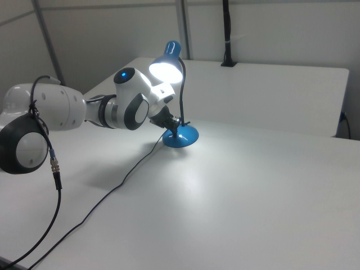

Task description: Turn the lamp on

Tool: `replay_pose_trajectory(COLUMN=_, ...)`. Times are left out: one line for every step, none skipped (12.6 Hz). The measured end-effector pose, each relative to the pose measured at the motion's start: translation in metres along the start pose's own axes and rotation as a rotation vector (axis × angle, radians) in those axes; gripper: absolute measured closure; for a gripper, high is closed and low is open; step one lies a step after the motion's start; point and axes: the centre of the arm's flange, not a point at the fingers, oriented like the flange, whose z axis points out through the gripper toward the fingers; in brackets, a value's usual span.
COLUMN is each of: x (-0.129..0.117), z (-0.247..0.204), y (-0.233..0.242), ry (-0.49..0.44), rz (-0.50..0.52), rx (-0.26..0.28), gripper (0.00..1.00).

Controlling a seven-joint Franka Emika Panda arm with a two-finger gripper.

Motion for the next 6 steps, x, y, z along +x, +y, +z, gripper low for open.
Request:
replay_pose_trajectory(x=0.000, z=0.000, y=-0.001, ry=0.000, rz=-0.005, rx=-0.004, gripper=0.99)
replay_pose_trajectory(x=0.000, z=0.000, y=-0.001, ry=0.000, rz=-0.006, rx=-0.004, gripper=0.99)
replay_pose_trajectory(x=0.001, z=-0.001, y=-0.001, ry=0.003, rz=-0.006, rx=-0.004, gripper=0.99)
replay_pose_trajectory(x=0.002, z=-0.002, y=-0.003, ry=0.007, rz=-0.004, rx=-0.003, gripper=0.99)
replay_pose_trajectory(x=0.003, z=-0.007, y=-0.003, ry=0.011, rz=0.003, rx=-0.002, gripper=0.99)
replay_pose_trajectory(x=0.006, z=-0.016, y=-0.002, ry=0.018, rz=0.014, rx=-0.001, gripper=0.99)
